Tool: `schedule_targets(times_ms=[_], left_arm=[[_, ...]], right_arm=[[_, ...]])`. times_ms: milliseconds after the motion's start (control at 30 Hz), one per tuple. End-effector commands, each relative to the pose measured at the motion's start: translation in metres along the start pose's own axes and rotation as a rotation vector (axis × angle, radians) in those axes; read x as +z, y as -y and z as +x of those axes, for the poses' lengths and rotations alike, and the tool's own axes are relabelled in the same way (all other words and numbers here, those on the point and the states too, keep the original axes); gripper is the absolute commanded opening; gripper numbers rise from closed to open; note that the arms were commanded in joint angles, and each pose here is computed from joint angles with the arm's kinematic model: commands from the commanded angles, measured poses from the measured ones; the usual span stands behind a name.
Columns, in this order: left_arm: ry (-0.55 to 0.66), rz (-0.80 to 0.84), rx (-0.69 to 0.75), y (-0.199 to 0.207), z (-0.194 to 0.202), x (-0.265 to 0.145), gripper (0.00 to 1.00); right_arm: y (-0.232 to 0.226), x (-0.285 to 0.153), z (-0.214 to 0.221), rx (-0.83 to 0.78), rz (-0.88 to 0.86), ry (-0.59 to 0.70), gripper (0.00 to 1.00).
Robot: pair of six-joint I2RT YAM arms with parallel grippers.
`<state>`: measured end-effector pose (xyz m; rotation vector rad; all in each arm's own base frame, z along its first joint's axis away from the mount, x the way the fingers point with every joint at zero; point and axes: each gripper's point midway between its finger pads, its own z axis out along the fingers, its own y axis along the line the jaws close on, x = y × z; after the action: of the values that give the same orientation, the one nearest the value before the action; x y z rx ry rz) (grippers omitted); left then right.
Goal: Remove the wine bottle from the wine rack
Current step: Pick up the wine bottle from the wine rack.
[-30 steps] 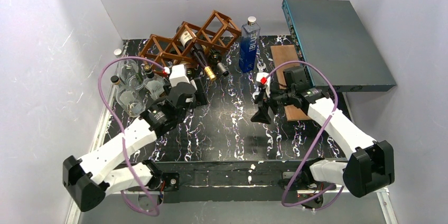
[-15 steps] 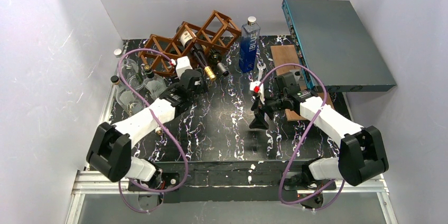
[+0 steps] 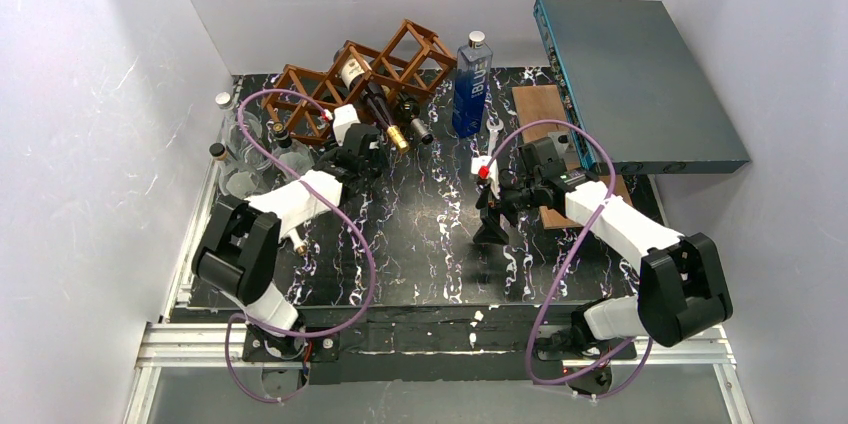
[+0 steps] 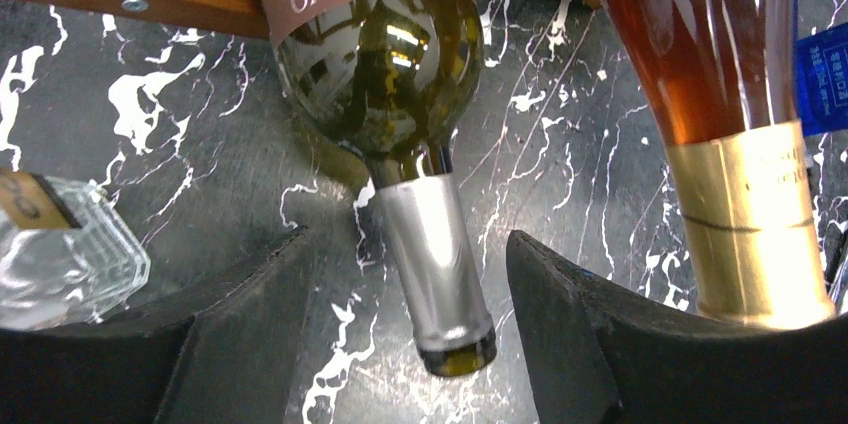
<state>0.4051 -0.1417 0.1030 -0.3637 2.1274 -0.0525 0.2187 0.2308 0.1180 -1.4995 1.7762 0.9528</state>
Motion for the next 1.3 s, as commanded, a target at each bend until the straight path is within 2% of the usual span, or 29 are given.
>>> schedule_targets(times_ms=[0,533,933,1133,1267], left_arm=[[0.061,0.033,-0.033,0.010,-0.024,0.006,0.64],[0.061,0.027,-0.060,0.008,-0.025,0.041,0.55],[0.059,0.028,-0.090,0.009,-0.022,0.050,0.48],[0.053,0.033,-0.098,0.010,-0.020,0.051,0.34],[0.043,0.046,-0.109,0.010,-0.017,0.047,0.11]], right_arm=[[-0.001,0.005,0.006,-0.016,-0.016,-0.005,0.98],[0.000,0.008,0.013,-0.013,-0.025,-0.025,0.99],[0.000,0.008,0.016,-0.017,-0.027,-0.034,0.98],[0.000,0.008,0.016,-0.019,-0.027,-0.034,0.99],[0.000,0.008,0.016,-0.021,-0.026,-0.035,0.98]])
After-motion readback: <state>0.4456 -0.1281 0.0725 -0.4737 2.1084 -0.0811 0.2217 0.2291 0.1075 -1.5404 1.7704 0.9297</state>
